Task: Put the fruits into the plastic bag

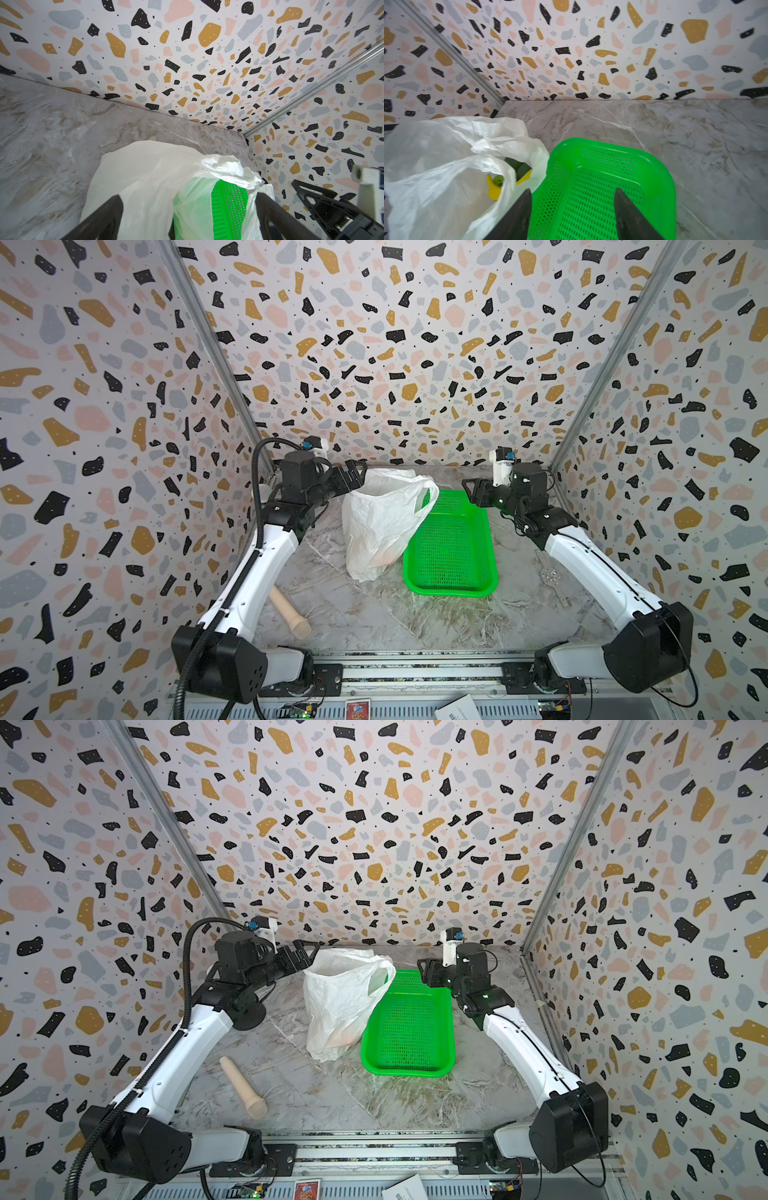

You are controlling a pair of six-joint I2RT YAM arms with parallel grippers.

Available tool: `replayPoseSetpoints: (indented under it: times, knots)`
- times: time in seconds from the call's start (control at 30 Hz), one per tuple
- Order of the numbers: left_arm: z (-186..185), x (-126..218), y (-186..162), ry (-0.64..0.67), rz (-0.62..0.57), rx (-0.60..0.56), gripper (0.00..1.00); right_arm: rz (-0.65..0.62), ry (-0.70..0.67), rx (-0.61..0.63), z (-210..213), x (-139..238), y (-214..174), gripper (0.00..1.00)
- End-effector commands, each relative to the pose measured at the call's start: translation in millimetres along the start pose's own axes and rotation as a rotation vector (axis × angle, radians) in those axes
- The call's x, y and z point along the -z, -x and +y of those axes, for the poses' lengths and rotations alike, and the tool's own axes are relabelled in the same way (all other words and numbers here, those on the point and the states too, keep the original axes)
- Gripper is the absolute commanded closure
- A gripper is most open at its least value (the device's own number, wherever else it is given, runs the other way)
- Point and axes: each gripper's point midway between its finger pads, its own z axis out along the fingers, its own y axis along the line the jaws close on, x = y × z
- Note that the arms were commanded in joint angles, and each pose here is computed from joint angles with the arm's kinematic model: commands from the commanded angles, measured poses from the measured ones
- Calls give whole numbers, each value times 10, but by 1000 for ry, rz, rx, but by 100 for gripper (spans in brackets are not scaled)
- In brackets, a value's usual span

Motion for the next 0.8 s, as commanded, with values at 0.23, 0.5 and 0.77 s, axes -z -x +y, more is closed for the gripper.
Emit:
replayPoseSetpoints:
  times: [0.23, 0.5, 0.77]
  knots:
    - [1130, 755, 279, 727, -285, -117, 1, -439, -543, 33, -1265, 1045, 124, 12]
    - [2033, 1106, -411, 1115, -445, -70, 0, -501, -677, 155, -1709, 1314, -1210, 1]
    - [2517, 1103, -939, 1305, -392, -196, 1, -414, -723, 180, -1793, 1146, -1480, 1]
